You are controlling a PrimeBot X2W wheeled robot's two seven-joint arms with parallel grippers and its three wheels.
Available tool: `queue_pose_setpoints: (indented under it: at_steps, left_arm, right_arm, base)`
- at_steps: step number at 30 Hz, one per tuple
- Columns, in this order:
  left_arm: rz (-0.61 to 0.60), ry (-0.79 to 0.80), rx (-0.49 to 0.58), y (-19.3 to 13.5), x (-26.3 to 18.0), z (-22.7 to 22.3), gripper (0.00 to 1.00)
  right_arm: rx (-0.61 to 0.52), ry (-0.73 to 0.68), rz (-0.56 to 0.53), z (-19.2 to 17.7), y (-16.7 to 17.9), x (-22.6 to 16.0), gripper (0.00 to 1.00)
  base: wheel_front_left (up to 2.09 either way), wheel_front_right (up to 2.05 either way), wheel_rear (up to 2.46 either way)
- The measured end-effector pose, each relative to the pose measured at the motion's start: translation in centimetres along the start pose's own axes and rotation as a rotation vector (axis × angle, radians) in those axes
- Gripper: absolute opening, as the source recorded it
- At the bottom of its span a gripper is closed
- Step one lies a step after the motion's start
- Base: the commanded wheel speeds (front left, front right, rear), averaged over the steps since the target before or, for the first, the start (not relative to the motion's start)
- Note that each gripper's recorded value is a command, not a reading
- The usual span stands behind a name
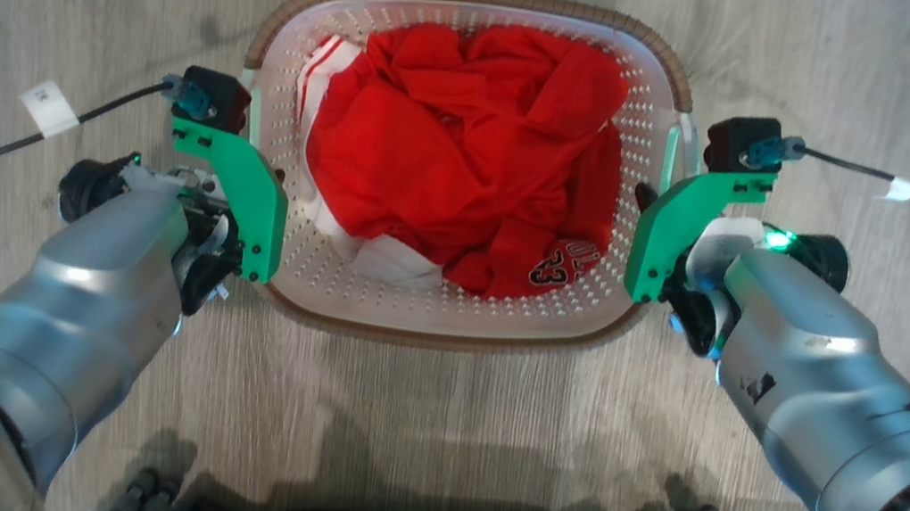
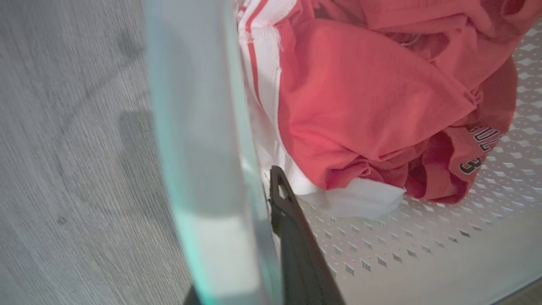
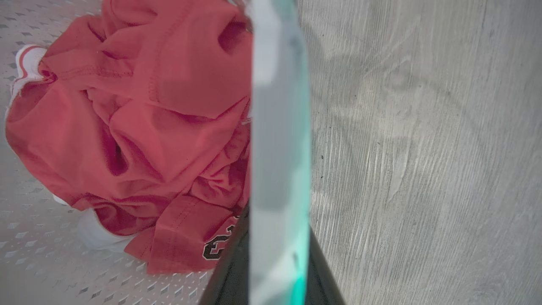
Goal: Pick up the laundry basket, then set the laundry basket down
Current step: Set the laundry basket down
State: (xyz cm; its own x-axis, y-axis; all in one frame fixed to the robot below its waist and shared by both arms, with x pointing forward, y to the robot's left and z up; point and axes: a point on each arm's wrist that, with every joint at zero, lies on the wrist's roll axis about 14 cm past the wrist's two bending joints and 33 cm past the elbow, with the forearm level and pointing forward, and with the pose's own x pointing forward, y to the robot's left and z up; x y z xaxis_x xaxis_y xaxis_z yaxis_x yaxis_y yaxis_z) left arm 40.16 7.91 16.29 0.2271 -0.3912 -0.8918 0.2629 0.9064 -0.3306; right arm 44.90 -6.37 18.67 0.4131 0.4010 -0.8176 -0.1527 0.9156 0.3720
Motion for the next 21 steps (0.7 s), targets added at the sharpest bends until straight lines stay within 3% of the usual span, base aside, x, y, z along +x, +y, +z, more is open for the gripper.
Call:
queue_pose_setpoints:
  at_steps: [8, 21]
  left_arm:
    - [0.001, 0.048, -0.026, 1.0, 1.9, -1.8, 0.00]
    - [0.007, 0.030, 0.003, 1.8, 3.5, -1.5, 0.00]
  right_arm:
    - [0.015, 0.052, 0.010, -2.1, -0.5, 2.3, 0.00]
    - [0.034, 0.063, 0.019, -2.4, -0.8, 3.8, 0.00]
  base:
    - [0.00, 0.00, 0.00]
    - [0.00, 0.00, 0.00]
